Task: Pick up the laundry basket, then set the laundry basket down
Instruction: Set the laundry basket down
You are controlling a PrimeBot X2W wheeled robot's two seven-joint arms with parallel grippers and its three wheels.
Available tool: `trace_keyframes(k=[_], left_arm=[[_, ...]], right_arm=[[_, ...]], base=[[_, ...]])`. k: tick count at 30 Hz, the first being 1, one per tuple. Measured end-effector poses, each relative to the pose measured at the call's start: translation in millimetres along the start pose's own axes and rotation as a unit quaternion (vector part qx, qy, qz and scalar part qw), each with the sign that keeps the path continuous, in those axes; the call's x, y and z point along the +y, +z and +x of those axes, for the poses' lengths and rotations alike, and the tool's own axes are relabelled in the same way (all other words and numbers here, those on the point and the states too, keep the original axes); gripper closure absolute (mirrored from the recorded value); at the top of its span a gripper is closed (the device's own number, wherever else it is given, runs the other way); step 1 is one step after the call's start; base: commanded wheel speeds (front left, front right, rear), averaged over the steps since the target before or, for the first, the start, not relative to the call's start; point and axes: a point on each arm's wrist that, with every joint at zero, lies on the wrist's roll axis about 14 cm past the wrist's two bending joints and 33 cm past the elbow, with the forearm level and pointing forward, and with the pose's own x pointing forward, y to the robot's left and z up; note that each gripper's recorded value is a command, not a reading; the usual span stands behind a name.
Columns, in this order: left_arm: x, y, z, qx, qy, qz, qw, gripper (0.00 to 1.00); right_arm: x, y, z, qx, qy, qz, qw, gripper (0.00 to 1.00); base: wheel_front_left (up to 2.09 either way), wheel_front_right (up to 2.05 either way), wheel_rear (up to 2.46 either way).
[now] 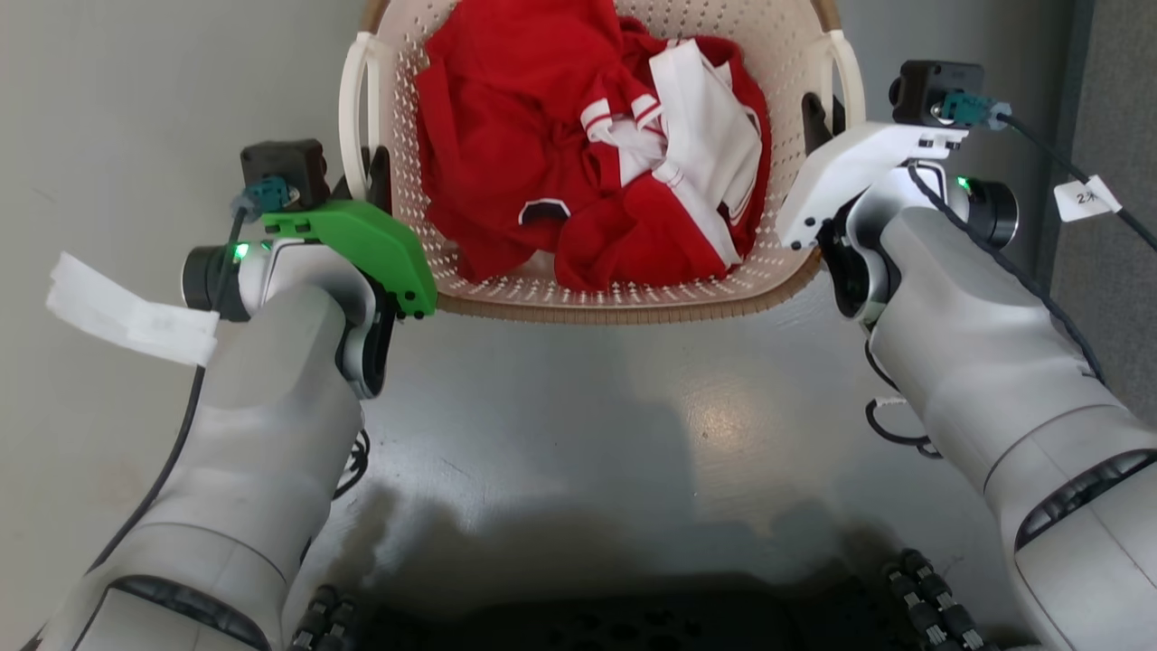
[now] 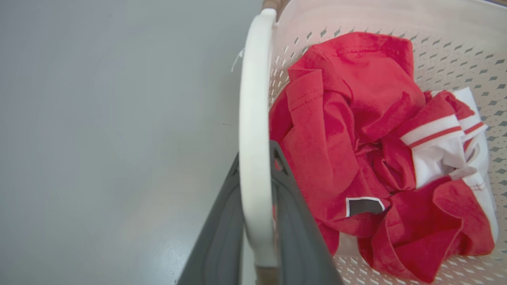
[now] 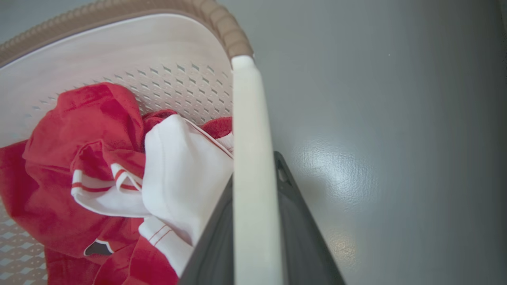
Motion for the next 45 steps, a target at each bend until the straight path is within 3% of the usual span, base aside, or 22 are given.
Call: trace_keyframes(k=[21, 23, 25, 26, 27, 28, 31, 45], left_arm=[[2.0, -2.9, 16.6, -0.003, -0.004, 0.007, 1.000, 1.00], [3.0, -2.1, 16.6, -0.004, -0.002, 0.004, 1.000, 0.99], [4.5, -0.5, 16.4, -0.006, 0.001, 0.002, 1.000, 0.61], [5.9, 0.4, 16.3, -0.007, 0.004, 0.001, 1.000, 0.53], [7.6, 0.8, 15.9, -0.007, 0.008, 0.001, 1.000, 0.25], [10.1, 1.2, 15.4, -0.008, 0.012, 0.001, 1.000, 0.00], [22.8, 4.6, 12.7, -0.010, 0.027, 0.005, 1.000, 0.00], [18.2, 24.2, 2.0, -0.030, 0.028, 0.007, 0.999, 0.00]], right_arm=[[-8.1, -10.4, 16.7, 0.007, -0.005, -0.002, 1.000, 1.00], [-6.9, -9.9, 16.8, 0.006, -0.004, -0.002, 1.000, 0.71], [-7.0, -9.4, 16.6, 0.006, -0.004, -0.004, 1.000, 0.50], [-7.5, -9.4, 16.3, 0.006, -0.005, -0.006, 1.000, 0.29], [-8.1, -9.1, 15.9, 0.006, -0.005, -0.007, 1.000, 0.07], [-9.5, -8.8, 15.6, 0.006, -0.007, -0.008, 1.000, 0.00], [-16.8, -5.5, 13.5, 0.004, -0.015, -0.013, 1.000, 0.00], [-12.5, 20.3, 1.5, -0.025, -0.010, -0.019, 0.999, 0.00]], base=[[0.00, 0.00, 0.00], [0.00, 0.00, 0.00], [0.00, 0.00, 0.00], [0.00, 0.00, 0.00], [0.00, 0.00, 0.00], [0.00, 0.00, 0.00], [0.00, 0.00, 0.00], [0.00, 0.00, 0.00]])
